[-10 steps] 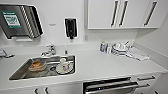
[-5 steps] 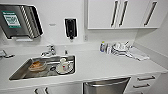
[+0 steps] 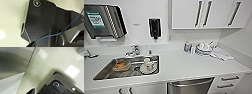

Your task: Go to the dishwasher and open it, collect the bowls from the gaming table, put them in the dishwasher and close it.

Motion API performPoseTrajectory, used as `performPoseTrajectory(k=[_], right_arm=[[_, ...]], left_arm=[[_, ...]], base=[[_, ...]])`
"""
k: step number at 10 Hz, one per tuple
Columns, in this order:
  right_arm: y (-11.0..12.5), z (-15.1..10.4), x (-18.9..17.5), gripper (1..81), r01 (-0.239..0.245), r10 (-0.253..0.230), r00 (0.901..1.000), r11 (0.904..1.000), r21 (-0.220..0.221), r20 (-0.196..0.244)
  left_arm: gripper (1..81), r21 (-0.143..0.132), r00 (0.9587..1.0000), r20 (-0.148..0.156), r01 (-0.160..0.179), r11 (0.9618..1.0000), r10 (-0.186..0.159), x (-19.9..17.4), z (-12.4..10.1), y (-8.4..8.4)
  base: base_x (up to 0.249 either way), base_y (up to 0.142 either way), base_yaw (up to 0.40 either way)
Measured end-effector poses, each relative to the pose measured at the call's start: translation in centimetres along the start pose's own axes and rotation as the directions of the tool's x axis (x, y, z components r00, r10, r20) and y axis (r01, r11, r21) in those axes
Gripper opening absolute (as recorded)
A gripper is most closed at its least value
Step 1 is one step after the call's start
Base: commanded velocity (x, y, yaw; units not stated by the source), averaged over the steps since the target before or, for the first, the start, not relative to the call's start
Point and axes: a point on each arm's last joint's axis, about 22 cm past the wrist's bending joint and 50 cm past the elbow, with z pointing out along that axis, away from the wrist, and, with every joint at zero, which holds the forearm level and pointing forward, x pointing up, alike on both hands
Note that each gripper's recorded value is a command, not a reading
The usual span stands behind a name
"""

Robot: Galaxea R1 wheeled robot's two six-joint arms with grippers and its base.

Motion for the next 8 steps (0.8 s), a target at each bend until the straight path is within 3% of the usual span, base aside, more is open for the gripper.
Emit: performPoseTrajectory(k=[1,2,3,4,5,6,7,8], right_arm=[[2.5,2.0,-1.4,81.1,0.099,-0.098,0.9951,0.9937,-0.053,0.012],[4.3,4.5,-4.6,81.1,0.213,-0.208,0.9763,0.9737,-0.082,0.059],[6.0,6.8,-8.8,81.1,0.316,-0.305,0.9443,0.9448,-0.087,0.125],[8.0,8.4,-12.9,81.1,0.426,-0.405,0.8947,0.9010,-0.083,0.188],[10.0,9.1,-15.0,81.1,0.509,-0.483,0.8492,0.8560,-0.088,0.212],[11.6,9.4,-15.6,81.1,0.563,-0.535,0.8173,0.8198,-0.103,0.214],[12.5,9.7,-15.9,81.1,0.597,-0.569,0.7960,0.7947,-0.111,0.207],[12.3,10.5,-16.8,81.1,0.616,-0.591,0.7824,0.7809,-0.104,0.197]], left_arm=[[81.1,0.000,0.9999,-0.010,-0.006,1.0000,0.006,0.9,0.2,0.1],[81.1,0.001,0.9996,-0.017,-0.021,0.9998,0.021,1.7,0.2,0.0],[81.1,0.001,0.9985,-0.018,-0.051,0.9987,0.051,2.0,0.2,-0.1],[81.1,0.012,0.9965,-0.013,-0.083,0.9965,0.083,2.0,0.0,-0.8],[81.1,0.028,0.9941,-0.014,-0.107,0.9938,0.108,2.6,-0.2,-1.6],[81.1,0.038,0.9924,-0.025,-0.119,0.9921,0.120,3.7,-0.1,-1.9],[81.1,0.036,0.9908,-0.040,-0.128,0.9912,0.129,5.0,0.1,-1.6],[81.1,0.035,0.9892,-0.047,-0.137,0.9899,0.139,5.7,0.2,-1.5]], base=[[0.000,0.000,0.000],[0.000,0.000,0.000],[0.000,0.000,0.000],[0.000,0.000,0.000],[0.000,0.000,0.000],[0.000,0.000,0.000],[0.000,0.000,0.000],[0.000,0.000,0.000]])
